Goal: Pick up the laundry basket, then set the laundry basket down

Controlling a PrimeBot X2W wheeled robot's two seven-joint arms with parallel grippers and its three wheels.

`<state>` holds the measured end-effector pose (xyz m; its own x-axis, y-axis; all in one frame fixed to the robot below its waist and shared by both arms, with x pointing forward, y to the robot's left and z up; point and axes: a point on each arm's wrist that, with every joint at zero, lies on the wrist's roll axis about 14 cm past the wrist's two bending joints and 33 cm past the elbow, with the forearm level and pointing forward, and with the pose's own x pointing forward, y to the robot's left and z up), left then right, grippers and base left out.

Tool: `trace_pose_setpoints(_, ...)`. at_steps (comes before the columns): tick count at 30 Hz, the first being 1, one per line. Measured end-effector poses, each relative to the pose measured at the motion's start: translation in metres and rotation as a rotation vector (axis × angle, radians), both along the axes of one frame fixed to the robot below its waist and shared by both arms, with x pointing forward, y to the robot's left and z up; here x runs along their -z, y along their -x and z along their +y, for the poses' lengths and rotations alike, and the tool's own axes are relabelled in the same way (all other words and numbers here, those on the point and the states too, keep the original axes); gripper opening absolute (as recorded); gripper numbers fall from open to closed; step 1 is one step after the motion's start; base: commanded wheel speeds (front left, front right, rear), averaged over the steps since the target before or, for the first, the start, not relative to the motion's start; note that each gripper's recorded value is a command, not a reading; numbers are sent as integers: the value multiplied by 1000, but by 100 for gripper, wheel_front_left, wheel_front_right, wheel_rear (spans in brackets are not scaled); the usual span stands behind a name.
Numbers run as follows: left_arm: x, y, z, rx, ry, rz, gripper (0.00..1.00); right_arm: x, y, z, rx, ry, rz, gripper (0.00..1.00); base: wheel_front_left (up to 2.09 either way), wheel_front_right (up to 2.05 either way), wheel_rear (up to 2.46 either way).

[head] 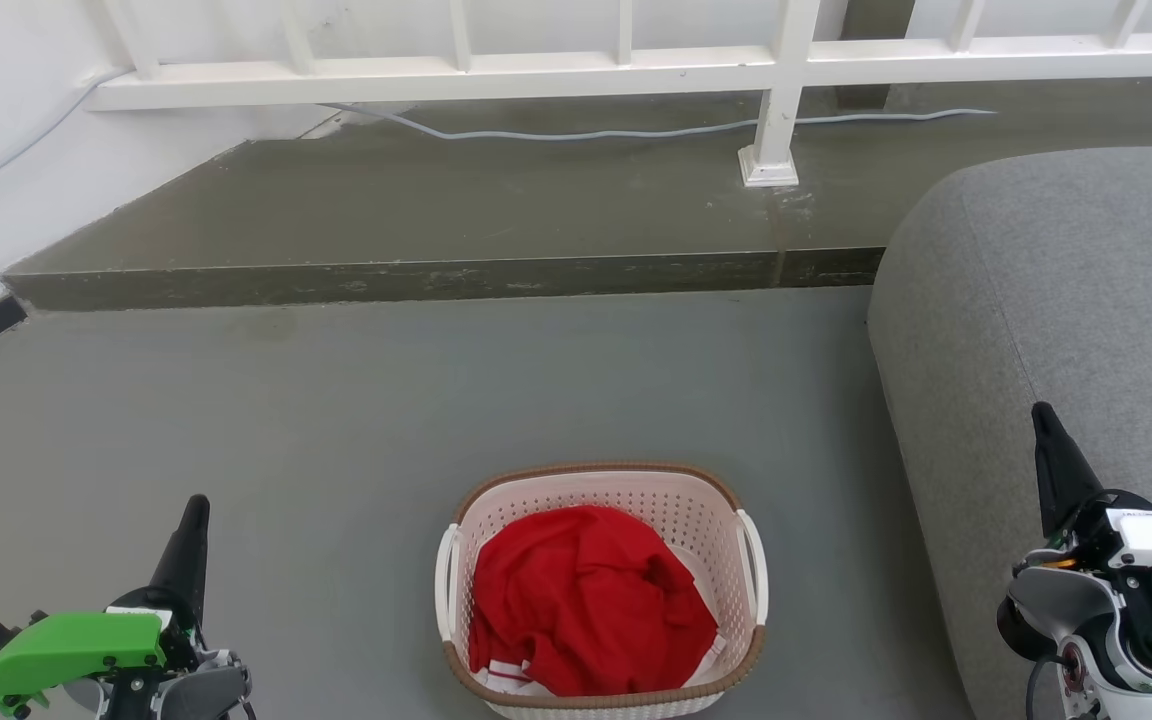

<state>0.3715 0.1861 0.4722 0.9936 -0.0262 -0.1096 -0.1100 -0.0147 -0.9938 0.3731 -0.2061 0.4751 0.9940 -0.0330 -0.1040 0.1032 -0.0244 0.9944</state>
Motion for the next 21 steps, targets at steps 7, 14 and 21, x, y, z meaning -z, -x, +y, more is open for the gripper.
trace_pose_setpoints(7, 0, 0, 0, -1, 0, 0, 0, 0, 0, 0, 1, 0, 0, 0, 0, 0, 0)
trace_pose_setpoints(14, 0, 0, 0, -2, -1, 0, 0, 0, 0, 0, -1, 0, 0, 0, 0, 0, 0)
trace_pose_setpoints(21, 0, 0, 1, -2, 0, -1, 0, 0, 0, 0, 0, 0, 0, 0, 0, 0, 0)
